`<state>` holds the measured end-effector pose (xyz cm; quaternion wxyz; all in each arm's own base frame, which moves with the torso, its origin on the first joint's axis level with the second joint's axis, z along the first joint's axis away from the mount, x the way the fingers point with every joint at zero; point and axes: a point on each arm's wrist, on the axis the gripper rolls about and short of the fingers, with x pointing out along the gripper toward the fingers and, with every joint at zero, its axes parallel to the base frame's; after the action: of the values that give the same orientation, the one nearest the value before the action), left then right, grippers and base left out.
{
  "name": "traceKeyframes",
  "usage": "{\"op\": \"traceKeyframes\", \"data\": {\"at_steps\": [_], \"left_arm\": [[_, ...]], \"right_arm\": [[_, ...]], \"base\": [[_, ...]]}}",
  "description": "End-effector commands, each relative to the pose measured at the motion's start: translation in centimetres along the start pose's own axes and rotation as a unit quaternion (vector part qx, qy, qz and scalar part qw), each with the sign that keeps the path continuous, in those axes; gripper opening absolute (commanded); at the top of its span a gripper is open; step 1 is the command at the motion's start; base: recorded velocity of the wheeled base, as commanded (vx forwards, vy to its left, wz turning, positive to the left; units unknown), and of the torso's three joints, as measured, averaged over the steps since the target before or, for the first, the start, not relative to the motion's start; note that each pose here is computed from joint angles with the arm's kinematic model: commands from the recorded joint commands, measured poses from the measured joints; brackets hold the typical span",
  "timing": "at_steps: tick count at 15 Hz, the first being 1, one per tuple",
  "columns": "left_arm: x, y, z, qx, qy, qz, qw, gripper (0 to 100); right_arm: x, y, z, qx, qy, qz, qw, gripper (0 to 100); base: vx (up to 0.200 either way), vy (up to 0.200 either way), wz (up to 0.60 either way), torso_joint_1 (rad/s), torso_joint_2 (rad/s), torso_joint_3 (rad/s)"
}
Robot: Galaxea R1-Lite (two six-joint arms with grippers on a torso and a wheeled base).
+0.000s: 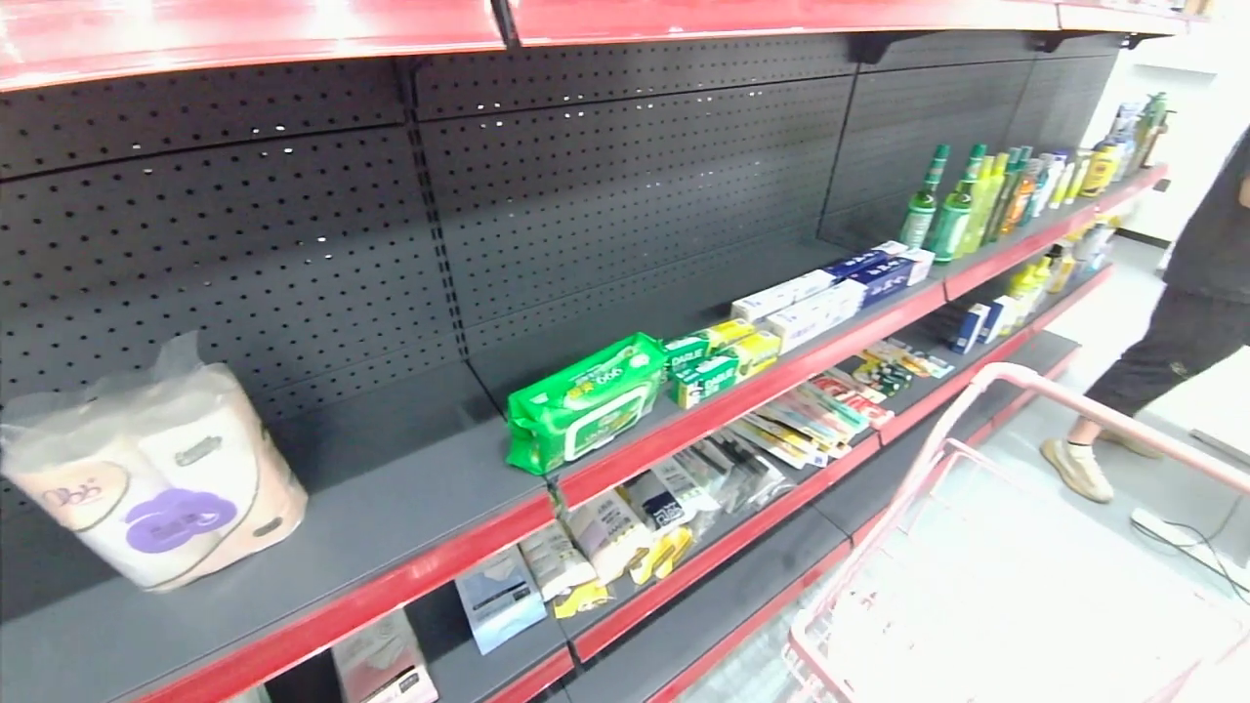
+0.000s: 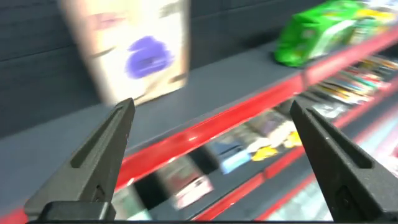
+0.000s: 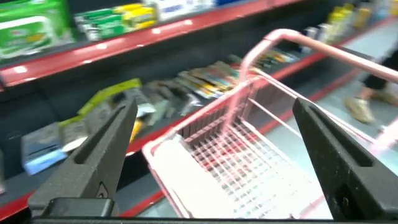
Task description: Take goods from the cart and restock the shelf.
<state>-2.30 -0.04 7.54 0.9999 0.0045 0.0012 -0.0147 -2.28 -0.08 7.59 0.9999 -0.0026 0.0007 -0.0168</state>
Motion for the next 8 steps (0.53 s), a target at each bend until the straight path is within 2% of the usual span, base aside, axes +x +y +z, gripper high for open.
{"op": "traceKeyframes", "data": {"at_steps": [1,3,8], "left_arm": [[0.01,0.0,-0.01,0.0,0.001,0.0,1.0,100],[0.01,0.0,-0.01,0.0,0.001,0.0,1.0,100],[0.01,0.0,-0.01,0.0,0.001,0.0,1.0,100]], "right_arm": [[0.0,0.0,-0.01,0.0,0.0,0.0,1.0,100],[0.0,0.0,-0.01,-0.001,0.0,0.0,1.0,100],[0.0,0.0,0.01,0.0,-0.001,0.0,1.0,100]], "base": [[0.0,0.0,-0.6,0.002,0.0,0.007],[0.0,0.0,-0.6,0.0,0.0,0.005],[0.0,0.0,0.0,0.0,0.0,0.0]]}}
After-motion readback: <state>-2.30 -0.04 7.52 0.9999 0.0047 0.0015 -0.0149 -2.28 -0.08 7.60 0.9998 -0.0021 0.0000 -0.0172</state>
